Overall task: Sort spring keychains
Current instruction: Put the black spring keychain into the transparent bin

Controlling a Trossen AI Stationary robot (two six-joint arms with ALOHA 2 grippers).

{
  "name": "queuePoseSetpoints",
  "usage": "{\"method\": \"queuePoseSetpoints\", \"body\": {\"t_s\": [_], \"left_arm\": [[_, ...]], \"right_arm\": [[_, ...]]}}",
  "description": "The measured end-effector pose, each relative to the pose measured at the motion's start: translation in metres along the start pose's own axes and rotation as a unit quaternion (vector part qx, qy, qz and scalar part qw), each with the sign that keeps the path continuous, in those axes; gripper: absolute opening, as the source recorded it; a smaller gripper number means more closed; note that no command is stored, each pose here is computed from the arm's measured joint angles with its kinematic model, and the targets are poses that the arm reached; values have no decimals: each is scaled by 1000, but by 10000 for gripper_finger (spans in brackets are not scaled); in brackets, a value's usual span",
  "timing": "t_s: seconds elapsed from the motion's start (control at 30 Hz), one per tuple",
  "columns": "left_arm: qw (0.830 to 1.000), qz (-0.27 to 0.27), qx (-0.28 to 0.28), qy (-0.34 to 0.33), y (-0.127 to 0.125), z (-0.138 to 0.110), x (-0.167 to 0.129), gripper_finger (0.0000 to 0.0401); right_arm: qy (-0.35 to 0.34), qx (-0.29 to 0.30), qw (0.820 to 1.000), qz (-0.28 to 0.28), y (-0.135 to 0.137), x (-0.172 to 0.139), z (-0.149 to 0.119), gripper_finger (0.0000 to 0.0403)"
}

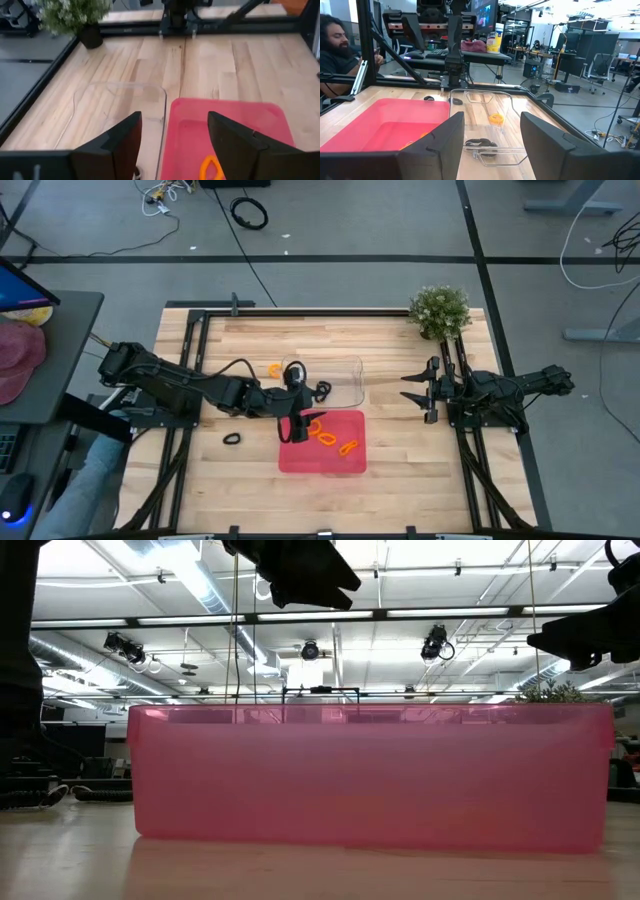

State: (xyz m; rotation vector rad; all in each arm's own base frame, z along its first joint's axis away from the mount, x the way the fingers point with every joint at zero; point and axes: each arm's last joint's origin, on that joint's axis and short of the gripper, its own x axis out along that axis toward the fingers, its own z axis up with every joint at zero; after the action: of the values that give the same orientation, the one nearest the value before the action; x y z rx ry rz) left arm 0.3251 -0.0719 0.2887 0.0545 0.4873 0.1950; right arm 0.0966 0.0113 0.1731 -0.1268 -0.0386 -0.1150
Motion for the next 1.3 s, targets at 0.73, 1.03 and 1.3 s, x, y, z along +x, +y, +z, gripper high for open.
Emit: {"method": "queuePoseSetpoints", "body": {"t_s": [0.73, 1.03, 1.3], "left_arm": [[981, 39, -78, 176, 3, -32, -36, 223], [961, 93, -119, 233, -4, -49, -47, 211], [941, 152, -124, 277, 3, -60, -55, 211]], "right_arm": [[-2, 1, 1000, 0, 0, 0, 0, 198], [0, 0, 1000, 0, 0, 0, 0, 198], [0, 0, 1000, 0, 0, 0, 0, 198]]}}
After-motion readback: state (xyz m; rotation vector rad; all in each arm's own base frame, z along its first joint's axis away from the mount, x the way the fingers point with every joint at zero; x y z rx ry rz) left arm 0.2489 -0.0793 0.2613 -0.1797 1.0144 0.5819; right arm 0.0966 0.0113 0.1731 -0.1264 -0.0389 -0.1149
